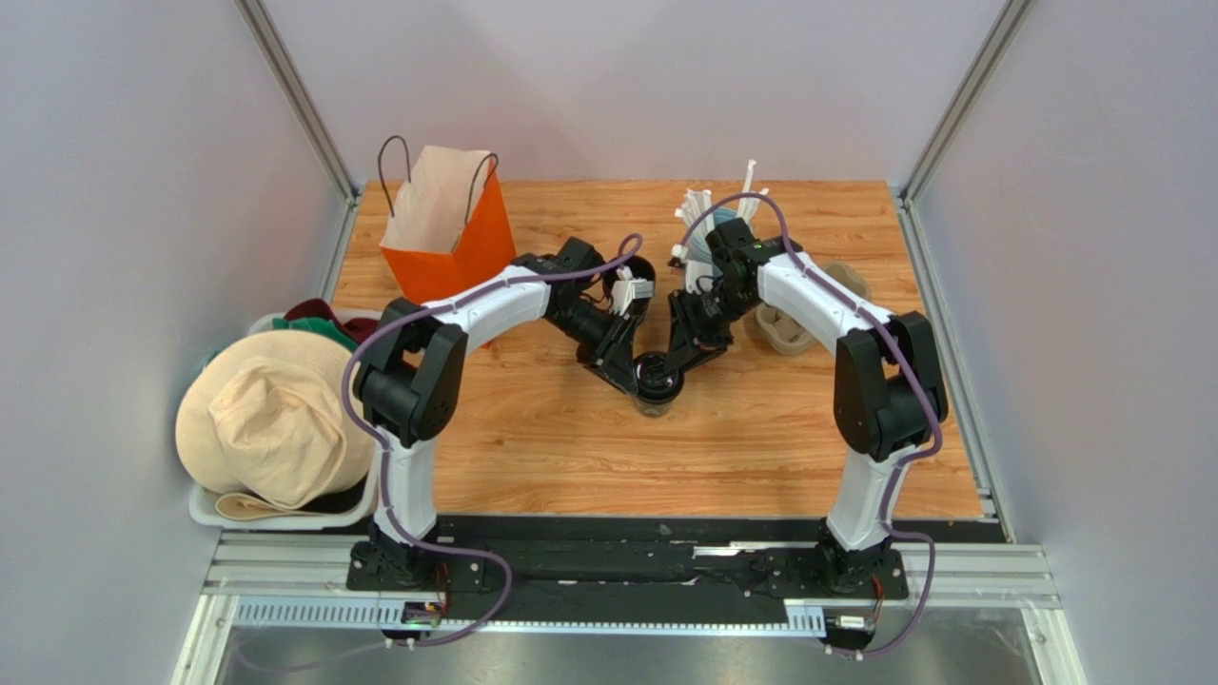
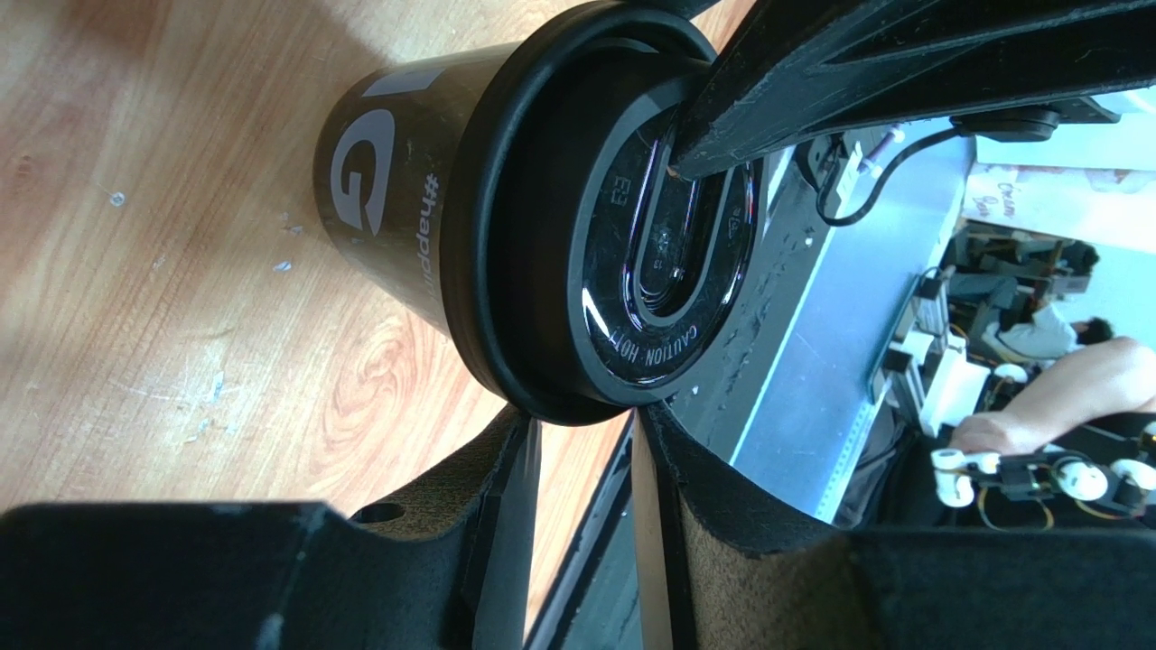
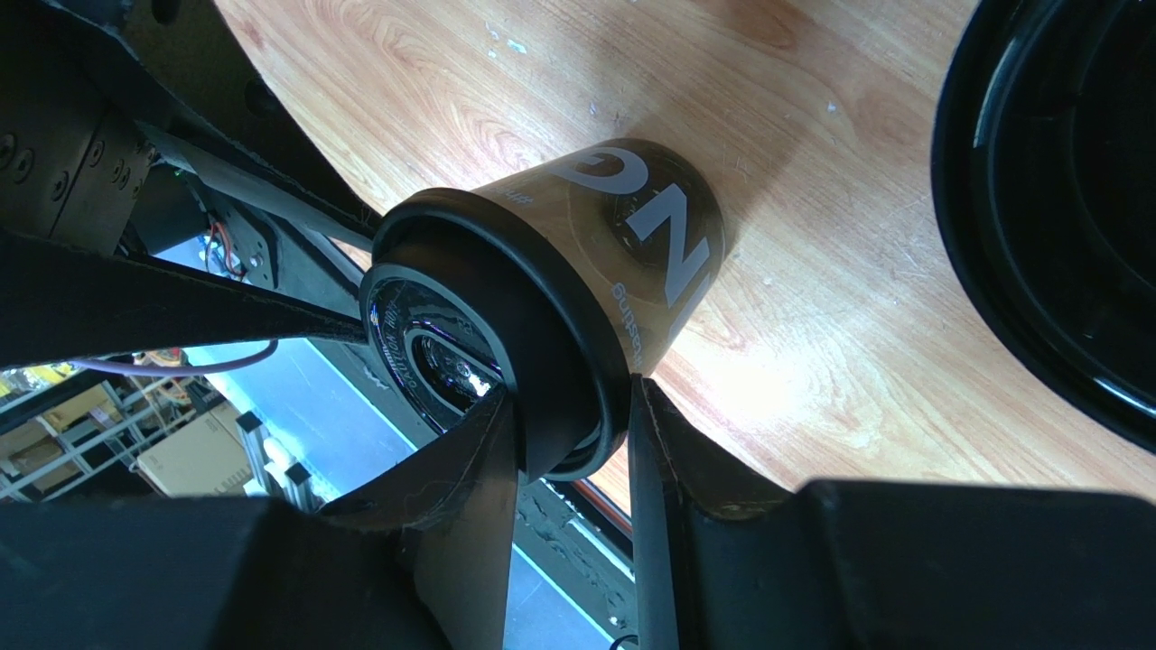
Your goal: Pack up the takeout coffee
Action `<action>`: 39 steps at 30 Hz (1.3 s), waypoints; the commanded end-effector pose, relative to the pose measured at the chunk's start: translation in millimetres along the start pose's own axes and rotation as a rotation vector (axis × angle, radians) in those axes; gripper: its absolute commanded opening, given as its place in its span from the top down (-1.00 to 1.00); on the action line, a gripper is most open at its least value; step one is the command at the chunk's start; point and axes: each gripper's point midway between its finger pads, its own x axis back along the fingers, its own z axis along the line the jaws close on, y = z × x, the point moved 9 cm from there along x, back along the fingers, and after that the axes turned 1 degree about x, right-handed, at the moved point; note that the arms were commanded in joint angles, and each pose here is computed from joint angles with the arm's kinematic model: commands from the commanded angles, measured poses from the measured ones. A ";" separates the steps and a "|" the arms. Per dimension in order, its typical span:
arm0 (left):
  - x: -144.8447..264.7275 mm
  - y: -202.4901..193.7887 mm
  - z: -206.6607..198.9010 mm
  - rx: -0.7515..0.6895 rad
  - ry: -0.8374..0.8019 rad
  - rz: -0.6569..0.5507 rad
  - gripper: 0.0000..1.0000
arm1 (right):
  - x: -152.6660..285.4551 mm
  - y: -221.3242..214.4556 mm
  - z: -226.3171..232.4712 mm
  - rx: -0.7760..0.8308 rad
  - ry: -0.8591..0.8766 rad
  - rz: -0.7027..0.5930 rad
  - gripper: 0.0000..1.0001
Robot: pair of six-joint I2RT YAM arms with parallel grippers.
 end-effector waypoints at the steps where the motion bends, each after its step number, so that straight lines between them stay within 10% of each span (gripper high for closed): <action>1: -17.5 -3.4 34.2 -0.131 0.234 0.030 0.31 | -19.4 11.8 -21.2 0.054 -0.183 -0.050 0.93; 27: 88.4 18.9 -46.1 -0.386 0.059 -0.217 -0.15 | -7.2 15.3 -7.8 0.111 -0.111 -0.039 0.85; 39: 97.4 11.5 -31.4 -0.368 0.087 -0.201 -0.18 | 5.4 19.0 -2.4 0.128 -0.148 -0.058 0.27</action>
